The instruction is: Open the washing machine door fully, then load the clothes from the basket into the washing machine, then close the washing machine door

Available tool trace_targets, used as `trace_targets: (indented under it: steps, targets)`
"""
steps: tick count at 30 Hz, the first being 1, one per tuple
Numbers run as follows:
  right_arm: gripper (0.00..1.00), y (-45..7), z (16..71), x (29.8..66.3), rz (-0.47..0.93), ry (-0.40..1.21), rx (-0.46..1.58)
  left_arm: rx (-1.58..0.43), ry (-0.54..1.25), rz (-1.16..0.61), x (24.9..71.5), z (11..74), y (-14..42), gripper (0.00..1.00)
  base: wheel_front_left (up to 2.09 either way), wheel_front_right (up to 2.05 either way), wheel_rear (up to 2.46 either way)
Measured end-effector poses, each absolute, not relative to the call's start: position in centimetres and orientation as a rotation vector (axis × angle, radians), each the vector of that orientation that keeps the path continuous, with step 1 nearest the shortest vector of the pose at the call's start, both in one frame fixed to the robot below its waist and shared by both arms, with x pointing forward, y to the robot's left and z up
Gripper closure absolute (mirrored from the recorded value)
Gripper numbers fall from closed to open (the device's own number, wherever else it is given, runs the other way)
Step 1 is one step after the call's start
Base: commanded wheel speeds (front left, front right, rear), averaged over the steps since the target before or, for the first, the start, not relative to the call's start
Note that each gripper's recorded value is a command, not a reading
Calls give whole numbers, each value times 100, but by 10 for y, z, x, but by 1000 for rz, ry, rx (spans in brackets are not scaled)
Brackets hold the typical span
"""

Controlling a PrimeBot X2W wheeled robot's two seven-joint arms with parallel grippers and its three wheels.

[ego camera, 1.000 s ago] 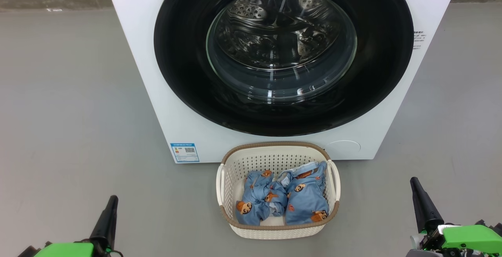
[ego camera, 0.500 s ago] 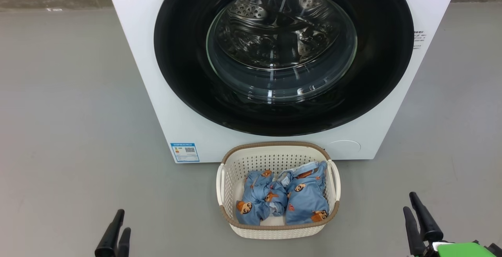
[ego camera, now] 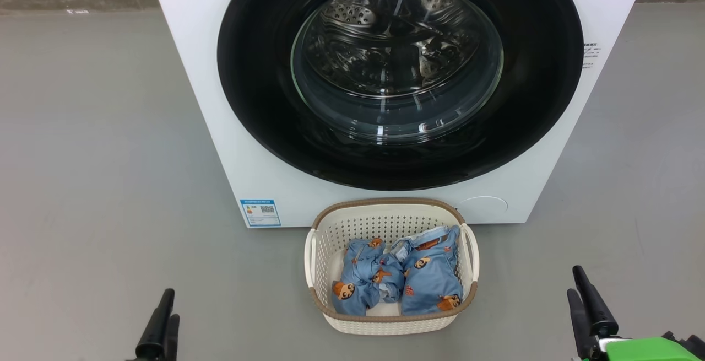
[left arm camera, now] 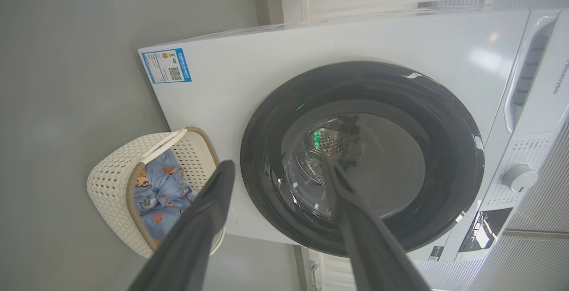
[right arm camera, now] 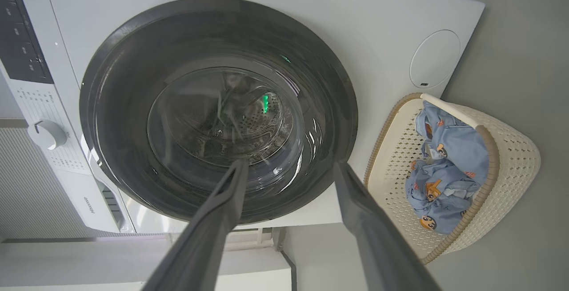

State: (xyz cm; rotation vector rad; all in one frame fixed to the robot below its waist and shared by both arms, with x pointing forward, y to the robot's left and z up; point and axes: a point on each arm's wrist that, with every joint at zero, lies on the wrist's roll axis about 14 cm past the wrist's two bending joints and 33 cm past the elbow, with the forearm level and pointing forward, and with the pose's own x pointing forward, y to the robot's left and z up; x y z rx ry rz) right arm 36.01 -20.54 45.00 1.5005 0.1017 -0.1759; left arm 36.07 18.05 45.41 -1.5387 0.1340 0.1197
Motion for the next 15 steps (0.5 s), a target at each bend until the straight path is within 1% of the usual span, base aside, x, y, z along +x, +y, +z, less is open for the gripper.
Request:
trace_targets:
  steps: [15]
  targets:
    - [0,-203,451,362,-153,124,1264,-1353,115,92,364,463,179,0,0,0,0]
